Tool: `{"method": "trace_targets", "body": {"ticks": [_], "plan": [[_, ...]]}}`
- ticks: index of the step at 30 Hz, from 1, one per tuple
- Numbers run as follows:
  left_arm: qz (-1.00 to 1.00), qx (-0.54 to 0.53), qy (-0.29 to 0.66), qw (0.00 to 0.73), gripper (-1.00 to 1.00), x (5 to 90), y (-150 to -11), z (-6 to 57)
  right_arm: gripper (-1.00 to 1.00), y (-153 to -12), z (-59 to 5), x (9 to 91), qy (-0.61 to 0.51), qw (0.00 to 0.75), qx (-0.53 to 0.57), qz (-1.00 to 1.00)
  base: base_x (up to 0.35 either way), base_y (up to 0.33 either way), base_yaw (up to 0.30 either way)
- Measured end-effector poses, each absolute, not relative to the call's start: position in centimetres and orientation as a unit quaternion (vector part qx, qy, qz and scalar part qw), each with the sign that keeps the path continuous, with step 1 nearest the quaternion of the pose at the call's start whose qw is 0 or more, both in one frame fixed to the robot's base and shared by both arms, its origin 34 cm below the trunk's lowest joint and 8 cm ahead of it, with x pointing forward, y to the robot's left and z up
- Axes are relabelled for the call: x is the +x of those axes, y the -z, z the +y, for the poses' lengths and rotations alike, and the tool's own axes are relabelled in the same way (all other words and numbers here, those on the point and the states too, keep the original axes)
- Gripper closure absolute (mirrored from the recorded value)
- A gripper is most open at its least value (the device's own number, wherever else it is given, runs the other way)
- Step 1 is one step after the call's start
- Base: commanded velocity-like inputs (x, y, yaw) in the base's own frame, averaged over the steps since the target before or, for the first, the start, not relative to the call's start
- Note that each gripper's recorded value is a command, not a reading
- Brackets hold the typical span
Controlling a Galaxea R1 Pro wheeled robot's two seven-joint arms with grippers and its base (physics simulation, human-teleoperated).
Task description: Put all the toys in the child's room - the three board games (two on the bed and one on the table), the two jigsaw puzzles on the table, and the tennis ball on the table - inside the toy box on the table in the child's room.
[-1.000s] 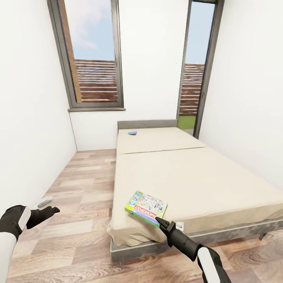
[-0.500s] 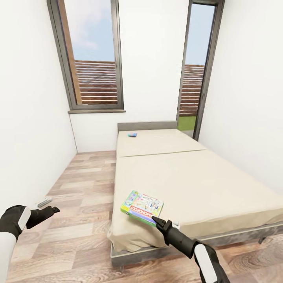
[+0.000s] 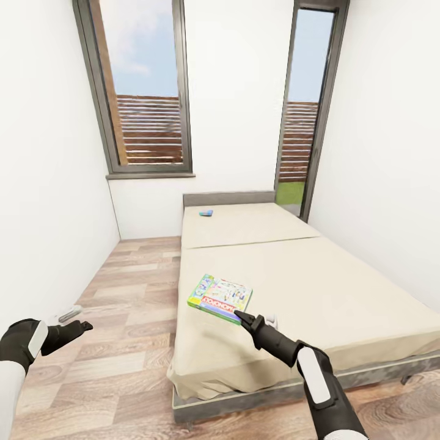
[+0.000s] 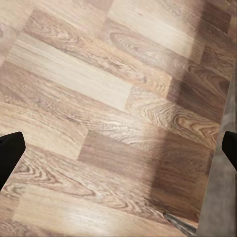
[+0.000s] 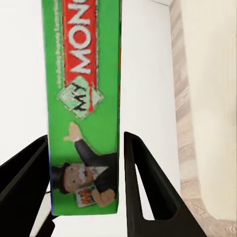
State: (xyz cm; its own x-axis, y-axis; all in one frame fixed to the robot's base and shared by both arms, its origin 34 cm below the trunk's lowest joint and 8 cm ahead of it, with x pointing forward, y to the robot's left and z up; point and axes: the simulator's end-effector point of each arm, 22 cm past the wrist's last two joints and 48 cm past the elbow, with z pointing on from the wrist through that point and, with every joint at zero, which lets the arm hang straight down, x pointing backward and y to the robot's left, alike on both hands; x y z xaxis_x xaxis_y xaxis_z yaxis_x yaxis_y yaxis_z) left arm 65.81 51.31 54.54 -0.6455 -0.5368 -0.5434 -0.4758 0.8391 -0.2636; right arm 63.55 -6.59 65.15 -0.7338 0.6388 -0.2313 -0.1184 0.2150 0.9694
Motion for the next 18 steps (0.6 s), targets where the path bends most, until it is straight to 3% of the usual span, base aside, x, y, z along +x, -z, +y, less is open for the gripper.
{"method": "trace_targets", "body": {"ticks": [18], "plan": [[0.908,-0.275,0.048,0.314,-1.00,66.7,-58.3,50.9,1.00,-68.9,-6.4,64.0,-0.604,0.312,0.182,0.711,0.000,0.000,0.000]]}}
